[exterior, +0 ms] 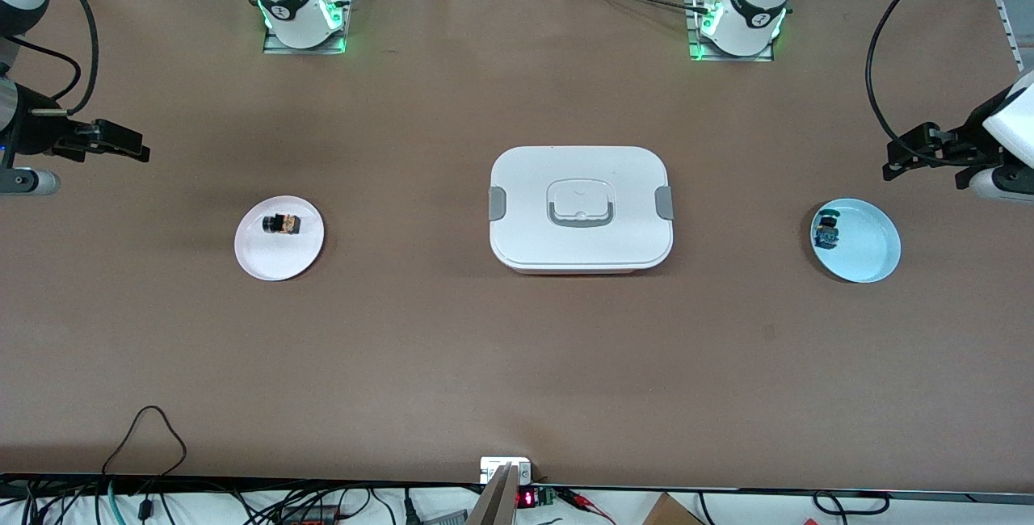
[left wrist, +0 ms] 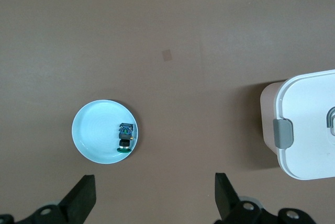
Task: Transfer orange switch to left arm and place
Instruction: 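Move the right gripper toward the white plate with the orange switch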
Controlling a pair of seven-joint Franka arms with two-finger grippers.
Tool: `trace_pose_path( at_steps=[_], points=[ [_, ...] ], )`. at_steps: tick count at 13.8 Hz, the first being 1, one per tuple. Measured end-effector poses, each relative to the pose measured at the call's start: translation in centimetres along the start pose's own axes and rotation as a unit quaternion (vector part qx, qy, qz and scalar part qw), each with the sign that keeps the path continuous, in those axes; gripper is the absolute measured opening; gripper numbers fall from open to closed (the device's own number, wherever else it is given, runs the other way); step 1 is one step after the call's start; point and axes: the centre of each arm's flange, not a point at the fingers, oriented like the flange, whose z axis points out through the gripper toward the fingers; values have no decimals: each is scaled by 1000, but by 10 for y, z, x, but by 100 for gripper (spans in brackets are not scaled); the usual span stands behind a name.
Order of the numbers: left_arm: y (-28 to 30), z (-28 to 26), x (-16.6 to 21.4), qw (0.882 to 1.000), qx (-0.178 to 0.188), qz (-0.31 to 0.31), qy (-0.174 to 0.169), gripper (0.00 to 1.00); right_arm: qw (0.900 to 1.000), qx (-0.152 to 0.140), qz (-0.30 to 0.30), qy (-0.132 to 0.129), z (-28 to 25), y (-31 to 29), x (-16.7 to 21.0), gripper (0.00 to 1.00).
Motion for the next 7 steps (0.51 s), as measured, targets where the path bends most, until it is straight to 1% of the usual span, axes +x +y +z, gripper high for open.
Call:
trace_pose_path(
  at_steps=[1,2,4,7],
  points=[
    [0,0,0,1000,0,0,0,100,1000,-3,-2,3,3,-2,4,100],
    [0,0,0,1000,0,0,0,100,1000,-12,-7,3,6,-6,7,100],
    [0,0,0,1000,0,0,0,100,999,-30,-23,-4,17,-20,15,100],
    [0,0,0,1000,0,0,0,100,999,-38,-35,-13,34,-49,24,100]
  ],
)
